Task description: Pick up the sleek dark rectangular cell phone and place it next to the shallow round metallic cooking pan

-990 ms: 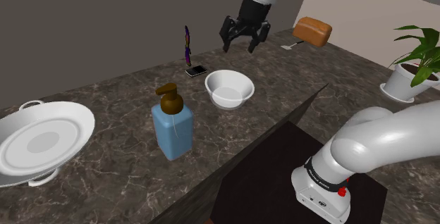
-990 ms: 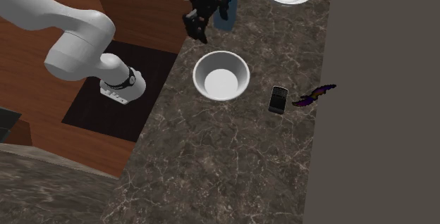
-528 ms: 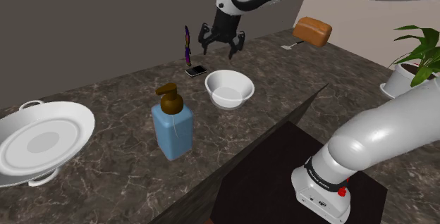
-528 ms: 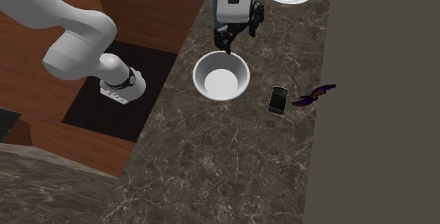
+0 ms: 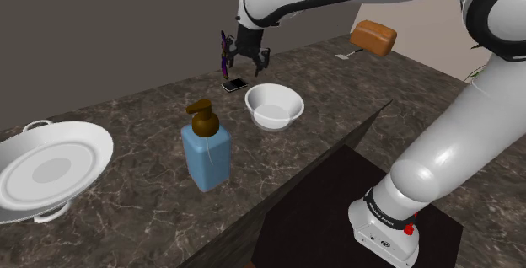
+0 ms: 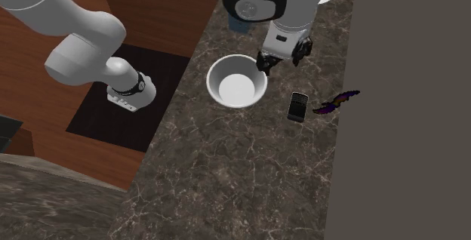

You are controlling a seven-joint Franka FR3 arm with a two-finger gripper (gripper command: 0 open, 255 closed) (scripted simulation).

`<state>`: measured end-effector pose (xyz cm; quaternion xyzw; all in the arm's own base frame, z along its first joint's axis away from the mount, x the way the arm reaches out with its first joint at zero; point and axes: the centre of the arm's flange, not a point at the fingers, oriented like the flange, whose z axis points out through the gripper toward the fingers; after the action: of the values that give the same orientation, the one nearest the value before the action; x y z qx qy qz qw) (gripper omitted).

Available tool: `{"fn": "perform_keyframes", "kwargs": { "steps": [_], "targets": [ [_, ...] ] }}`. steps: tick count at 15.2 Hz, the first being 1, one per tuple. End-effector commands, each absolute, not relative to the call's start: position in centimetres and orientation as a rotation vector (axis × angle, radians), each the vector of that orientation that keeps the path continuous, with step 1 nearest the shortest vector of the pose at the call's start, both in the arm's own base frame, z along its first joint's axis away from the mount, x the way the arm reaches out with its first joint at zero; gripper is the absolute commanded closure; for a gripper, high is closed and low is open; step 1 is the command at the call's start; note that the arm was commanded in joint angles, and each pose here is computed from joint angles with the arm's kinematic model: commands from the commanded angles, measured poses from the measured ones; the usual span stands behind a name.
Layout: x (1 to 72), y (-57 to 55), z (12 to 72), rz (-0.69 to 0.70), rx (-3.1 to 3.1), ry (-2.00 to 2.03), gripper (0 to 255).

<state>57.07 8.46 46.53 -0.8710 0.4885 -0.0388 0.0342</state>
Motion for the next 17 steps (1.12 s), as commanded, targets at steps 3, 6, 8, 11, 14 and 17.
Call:
{"fn": "perform_keyframes", "kwargs": {
  "steps": [3, 6, 8, 11, 14, 17],
  "targets": [
    [61.2, 6.6, 43.3, -0.088, -2.547, 1.722, 0],
    [64.1, 5.0, 40.8, -0.064, -2.440, 1.875, 0],
    [65.8, 3.8, 39.1, -0.048, -2.363, 1.973, 0],
    [67.7, 2.2, 37.1, -0.029, -2.269, 2.084, 0],
    [67.8, 2.2, 35.5, -0.029, -2.269, 2.084, 0],
    [67.9, 2.3, 33.9, -0.029, -2.269, 2.084, 0]
  ]
}}
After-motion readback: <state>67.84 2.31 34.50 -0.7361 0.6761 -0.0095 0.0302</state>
